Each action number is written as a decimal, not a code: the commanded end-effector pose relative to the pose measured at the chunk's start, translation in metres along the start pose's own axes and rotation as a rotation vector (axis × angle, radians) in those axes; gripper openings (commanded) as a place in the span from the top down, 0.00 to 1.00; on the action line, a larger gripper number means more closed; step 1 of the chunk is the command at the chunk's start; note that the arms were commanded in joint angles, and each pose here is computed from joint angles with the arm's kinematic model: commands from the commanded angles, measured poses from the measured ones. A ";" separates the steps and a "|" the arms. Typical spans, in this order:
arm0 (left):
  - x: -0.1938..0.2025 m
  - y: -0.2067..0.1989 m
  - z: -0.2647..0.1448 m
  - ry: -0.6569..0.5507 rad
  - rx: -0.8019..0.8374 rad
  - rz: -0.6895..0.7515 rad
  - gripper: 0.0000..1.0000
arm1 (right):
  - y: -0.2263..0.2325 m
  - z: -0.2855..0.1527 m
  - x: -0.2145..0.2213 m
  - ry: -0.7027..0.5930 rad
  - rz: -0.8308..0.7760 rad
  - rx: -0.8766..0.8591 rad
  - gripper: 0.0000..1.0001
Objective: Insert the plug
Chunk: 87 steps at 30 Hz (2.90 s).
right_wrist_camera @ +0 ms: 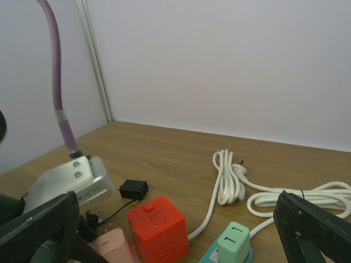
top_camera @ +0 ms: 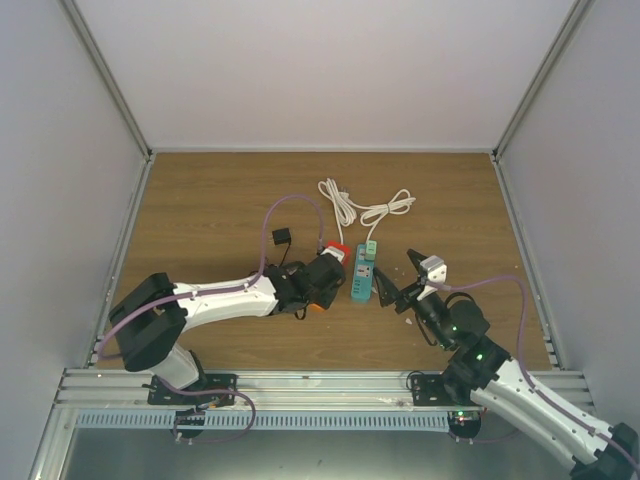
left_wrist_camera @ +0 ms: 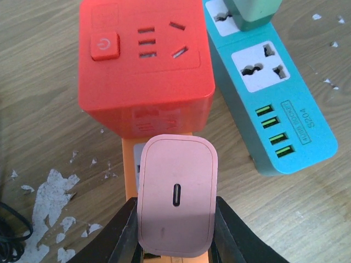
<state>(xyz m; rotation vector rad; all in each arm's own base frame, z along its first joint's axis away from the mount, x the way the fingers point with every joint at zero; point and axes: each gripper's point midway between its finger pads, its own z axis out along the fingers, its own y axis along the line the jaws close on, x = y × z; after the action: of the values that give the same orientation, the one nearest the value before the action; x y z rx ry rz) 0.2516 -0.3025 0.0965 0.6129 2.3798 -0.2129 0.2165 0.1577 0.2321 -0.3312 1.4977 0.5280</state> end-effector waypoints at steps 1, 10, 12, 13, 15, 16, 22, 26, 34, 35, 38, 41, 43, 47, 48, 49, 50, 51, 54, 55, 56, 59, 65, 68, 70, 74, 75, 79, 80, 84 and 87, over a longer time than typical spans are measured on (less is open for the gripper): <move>-0.015 -0.009 0.010 -0.045 0.000 -0.004 1.00 | -0.002 -0.001 0.006 0.008 0.012 0.005 0.00; -0.006 -0.009 0.019 0.002 -0.020 -0.014 1.00 | -0.004 0.000 0.007 0.013 0.011 0.012 0.00; -0.005 -0.012 0.019 0.010 -0.006 -0.018 1.00 | -0.004 0.000 0.008 0.014 0.010 0.013 0.00; -0.004 -0.012 0.020 0.018 -0.003 -0.019 1.00 | -0.004 0.000 0.008 0.015 0.010 0.014 0.01; -0.004 -0.012 0.021 0.024 -0.010 -0.024 1.00 | -0.004 0.000 0.008 0.015 0.011 0.015 0.00; -0.003 -0.011 0.022 0.029 -0.021 -0.024 1.00 | -0.004 0.000 0.008 0.016 0.011 0.015 0.00; 0.004 -0.006 0.025 0.058 -0.053 -0.035 1.00 | -0.005 0.001 0.010 0.021 0.009 0.017 0.00; 0.008 -0.002 0.027 0.078 -0.077 -0.047 1.00 | -0.006 0.000 0.010 0.021 0.009 0.023 0.00; 0.018 -0.007 0.027 0.115 -0.042 -0.056 1.00 | -0.007 0.000 0.009 0.020 0.010 0.028 0.00; 0.020 -0.006 0.027 0.117 -0.042 -0.058 1.00 | -0.006 0.000 0.009 0.019 0.010 0.027 0.01; 0.025 -0.005 0.029 0.127 -0.040 -0.060 1.00 | -0.007 0.000 0.009 0.020 0.011 0.028 0.00; 0.031 -0.003 0.033 0.141 -0.049 -0.060 1.00 | -0.007 0.000 0.009 0.020 0.011 0.027 0.00; 0.035 -0.002 0.037 0.152 -0.052 -0.060 1.00 | -0.007 0.000 0.010 0.022 0.011 0.027 0.00; 0.043 -0.001 0.041 0.177 -0.041 -0.067 1.00 | -0.007 0.000 0.009 0.019 0.011 0.028 0.01; 0.046 0.000 0.042 0.185 -0.041 -0.069 1.00 | -0.007 0.000 0.010 0.021 0.011 0.028 0.00; 0.048 0.001 0.042 0.191 -0.038 -0.072 1.00 | -0.006 0.000 0.010 0.022 0.010 0.027 0.01; 0.051 0.002 0.043 0.198 -0.038 -0.075 1.00 | -0.007 0.000 0.010 0.022 0.011 0.028 0.01; 0.054 0.005 0.043 0.207 -0.041 -0.077 1.00 | -0.007 0.000 0.010 0.022 0.010 0.029 0.00; 0.062 0.007 0.043 0.229 -0.033 -0.081 1.00 | -0.007 -0.001 0.010 0.021 0.011 0.032 0.01; 0.065 0.007 0.044 0.237 -0.032 -0.082 1.00 | -0.007 -0.001 0.009 0.020 0.011 0.031 0.00; 0.069 0.008 0.044 0.244 -0.034 -0.084 1.00 | -0.007 -0.001 0.009 0.019 0.011 0.030 0.01; 0.081 0.007 0.049 0.263 -0.022 -0.101 1.00 | -0.008 -0.001 0.009 0.019 0.013 0.031 0.00; 0.092 0.013 0.054 0.276 -0.050 -0.110 1.00 | -0.007 -0.001 0.010 0.019 0.013 0.031 0.01; 0.094 0.015 0.056 0.285 -0.066 -0.103 1.00 | -0.007 -0.001 0.010 0.019 0.013 0.031 0.00; 0.096 0.015 0.057 0.292 -0.069 -0.098 1.00 | -0.007 -0.001 0.010 0.019 0.013 0.030 0.00; 0.100 0.016 0.058 0.313 -0.086 -0.075 1.00 | -0.008 -0.001 0.010 0.019 0.011 0.032 0.01; 0.102 0.017 0.058 0.320 -0.098 -0.064 1.00 | -0.008 -0.001 0.010 0.019 0.011 0.032 0.00; 0.103 0.018 0.056 0.316 -0.140 -0.042 1.00 | -0.008 -0.001 0.011 0.020 0.011 0.032 0.00; 0.101 0.018 0.055 0.305 -0.139 -0.049 1.00 | -0.008 -0.002 0.010 0.018 0.013 0.032 0.00; 0.080 0.020 0.042 0.233 -0.139 -0.065 1.00 | -0.008 -0.001 0.010 0.018 0.012 0.032 0.00; 0.051 0.023 0.023 0.149 -0.140 -0.076 1.00 | -0.007 -0.001 0.010 0.019 0.009 0.031 0.00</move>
<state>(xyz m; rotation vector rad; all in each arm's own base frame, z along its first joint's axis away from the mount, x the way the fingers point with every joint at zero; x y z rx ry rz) 0.2647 -0.3134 0.0689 0.4337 2.4183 -0.2171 0.2177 0.1554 0.2250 -0.3229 1.5171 0.5195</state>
